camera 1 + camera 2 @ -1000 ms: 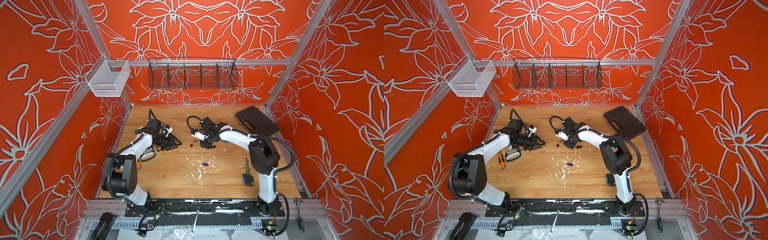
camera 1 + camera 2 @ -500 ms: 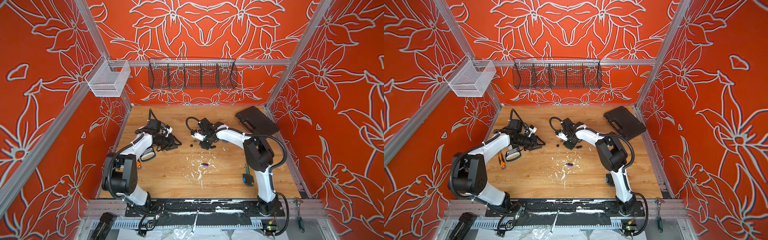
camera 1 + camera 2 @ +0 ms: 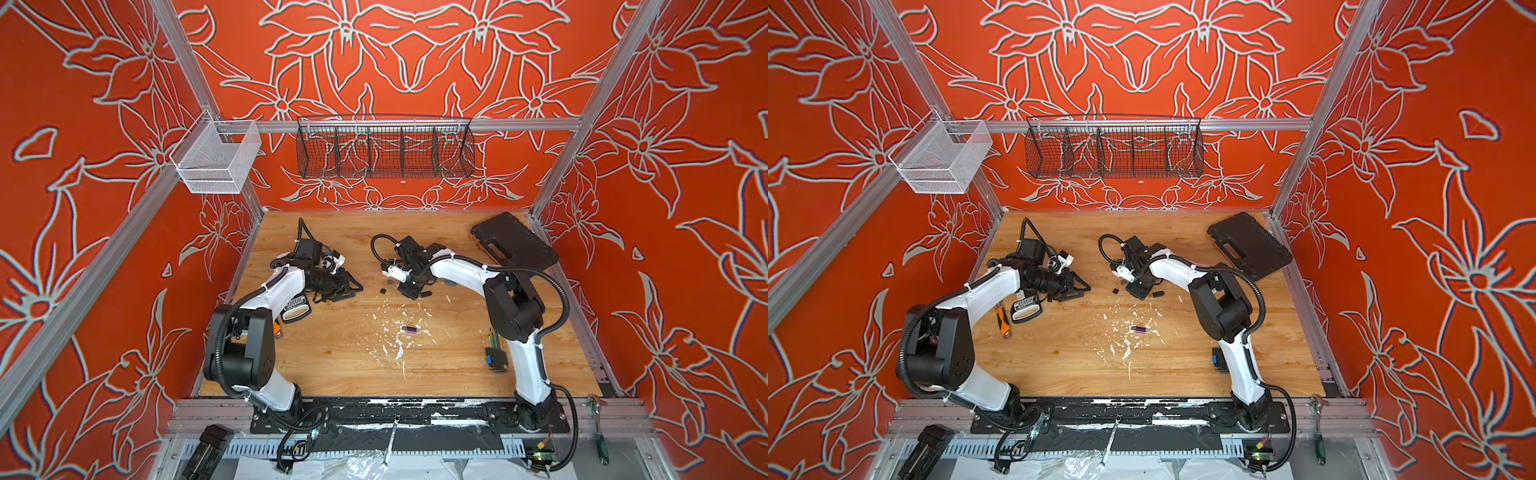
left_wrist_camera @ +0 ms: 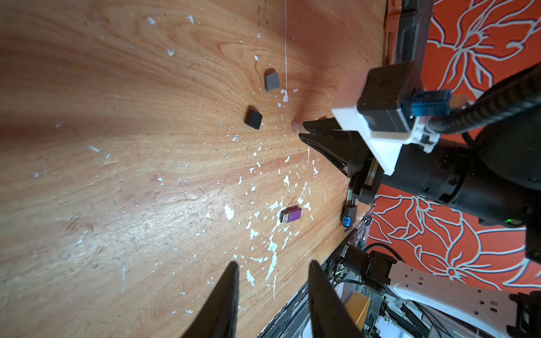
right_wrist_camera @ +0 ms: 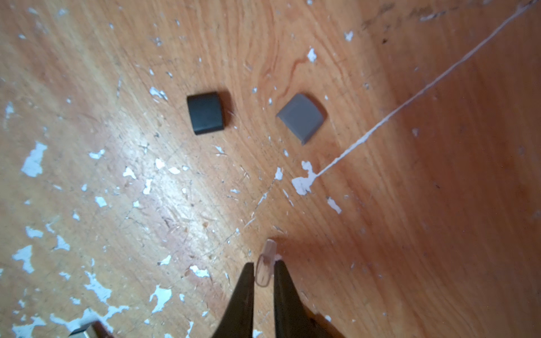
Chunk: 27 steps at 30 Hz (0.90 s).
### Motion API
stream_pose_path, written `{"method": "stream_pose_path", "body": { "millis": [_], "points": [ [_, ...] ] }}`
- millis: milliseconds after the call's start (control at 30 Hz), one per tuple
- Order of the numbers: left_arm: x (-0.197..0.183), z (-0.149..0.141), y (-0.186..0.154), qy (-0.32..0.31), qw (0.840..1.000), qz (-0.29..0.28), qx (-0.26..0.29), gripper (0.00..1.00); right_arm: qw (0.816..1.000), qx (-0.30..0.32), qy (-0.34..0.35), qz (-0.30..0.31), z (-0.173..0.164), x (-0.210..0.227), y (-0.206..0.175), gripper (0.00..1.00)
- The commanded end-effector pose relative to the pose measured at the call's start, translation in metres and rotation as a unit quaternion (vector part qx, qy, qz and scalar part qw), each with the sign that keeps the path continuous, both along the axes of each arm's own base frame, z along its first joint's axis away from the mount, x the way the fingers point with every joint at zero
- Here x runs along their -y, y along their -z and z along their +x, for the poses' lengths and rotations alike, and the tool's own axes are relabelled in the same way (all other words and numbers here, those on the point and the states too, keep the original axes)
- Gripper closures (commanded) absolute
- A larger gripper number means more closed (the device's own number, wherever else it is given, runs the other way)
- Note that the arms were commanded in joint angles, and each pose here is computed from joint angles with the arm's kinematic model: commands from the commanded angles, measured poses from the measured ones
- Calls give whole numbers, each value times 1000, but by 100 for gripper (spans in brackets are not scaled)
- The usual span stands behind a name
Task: Close the usb drive cover
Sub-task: Pick up the cover from the center of the board.
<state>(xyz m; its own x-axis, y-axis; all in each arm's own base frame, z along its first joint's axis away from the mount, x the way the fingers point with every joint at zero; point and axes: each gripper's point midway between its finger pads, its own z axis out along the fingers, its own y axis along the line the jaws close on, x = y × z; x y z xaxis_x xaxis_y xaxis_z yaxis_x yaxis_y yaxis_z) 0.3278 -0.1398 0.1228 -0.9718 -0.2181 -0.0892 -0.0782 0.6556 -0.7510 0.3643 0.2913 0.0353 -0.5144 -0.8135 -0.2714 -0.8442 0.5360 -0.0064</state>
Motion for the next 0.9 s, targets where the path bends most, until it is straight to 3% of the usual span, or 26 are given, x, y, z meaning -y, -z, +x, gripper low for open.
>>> {"method": "stream_pose_path", "body": {
  "millis": [0, 233, 433, 633, 867],
  "points": [
    [2, -5, 6, 9, 1000, 2, -12, 62, 1000, -18, -1, -2, -2, -2, 4, 84],
    [2, -5, 6, 10, 1000, 2, -11, 62, 1000, -16, 1, 4, -2, -3, 2, 95],
    [3, -3, 2, 10, 1000, -3, 0, 62, 999, -20, 5, 43, -4, -14, -16, 95],
    [12, 1, -17, 11, 998, -34, 49, 62, 986, -20, 1, 164, -5, -36, -59, 95],
    [19, 0, -41, 5, 985, -56, 166, 63, 952, -70, -2, 298, -8, -54, -104, 95]
  ]
}}
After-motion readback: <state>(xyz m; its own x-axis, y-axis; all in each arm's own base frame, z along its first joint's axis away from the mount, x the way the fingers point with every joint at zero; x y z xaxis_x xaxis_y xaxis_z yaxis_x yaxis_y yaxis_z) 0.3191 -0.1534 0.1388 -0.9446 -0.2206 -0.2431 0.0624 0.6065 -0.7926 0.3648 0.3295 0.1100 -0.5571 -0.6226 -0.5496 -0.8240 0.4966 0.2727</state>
